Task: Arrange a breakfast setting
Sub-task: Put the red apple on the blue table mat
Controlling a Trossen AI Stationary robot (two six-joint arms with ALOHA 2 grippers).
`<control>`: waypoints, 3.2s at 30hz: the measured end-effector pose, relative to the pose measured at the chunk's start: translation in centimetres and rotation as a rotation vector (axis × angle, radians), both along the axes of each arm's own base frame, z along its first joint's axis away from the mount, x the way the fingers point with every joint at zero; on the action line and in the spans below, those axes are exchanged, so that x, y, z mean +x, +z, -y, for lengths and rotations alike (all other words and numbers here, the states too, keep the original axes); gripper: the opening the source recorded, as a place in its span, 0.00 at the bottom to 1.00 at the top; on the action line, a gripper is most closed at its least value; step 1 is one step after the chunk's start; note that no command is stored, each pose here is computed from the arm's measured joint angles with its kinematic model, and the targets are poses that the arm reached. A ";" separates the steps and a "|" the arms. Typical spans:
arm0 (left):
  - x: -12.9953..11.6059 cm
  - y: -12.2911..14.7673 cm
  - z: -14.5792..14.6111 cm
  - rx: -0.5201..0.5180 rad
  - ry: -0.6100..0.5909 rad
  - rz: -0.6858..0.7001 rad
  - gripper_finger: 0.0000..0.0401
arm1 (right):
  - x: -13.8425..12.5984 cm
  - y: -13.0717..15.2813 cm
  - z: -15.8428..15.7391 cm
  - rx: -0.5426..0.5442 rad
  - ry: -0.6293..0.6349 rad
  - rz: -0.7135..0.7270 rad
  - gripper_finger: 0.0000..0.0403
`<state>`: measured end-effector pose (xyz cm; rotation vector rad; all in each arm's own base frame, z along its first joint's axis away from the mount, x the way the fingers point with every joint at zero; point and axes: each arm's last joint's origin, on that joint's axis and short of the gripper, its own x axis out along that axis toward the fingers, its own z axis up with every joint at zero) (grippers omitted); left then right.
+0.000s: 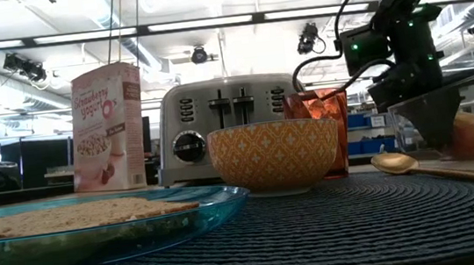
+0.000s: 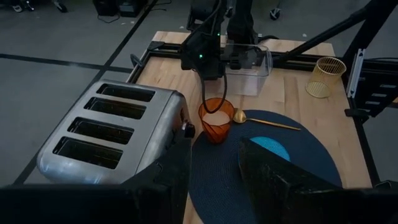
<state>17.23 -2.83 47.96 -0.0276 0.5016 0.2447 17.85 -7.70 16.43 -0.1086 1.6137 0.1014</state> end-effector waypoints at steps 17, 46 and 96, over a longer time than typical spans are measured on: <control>0.0 0.0 0.0 -0.009 0.004 0.001 0.35 | 0.2 1.0 0.0 -0.014 -0.092 0.023 0.05; 0.0 0.0 0.1 0.007 -0.041 -0.012 0.35 | -1.5 13.1 -4.8 0.059 -0.349 0.128 0.04; -0.5 0.0 2.0 -0.015 -0.209 -0.021 0.35 | 24.5 8.7 -8.4 0.165 -0.244 1.014 0.04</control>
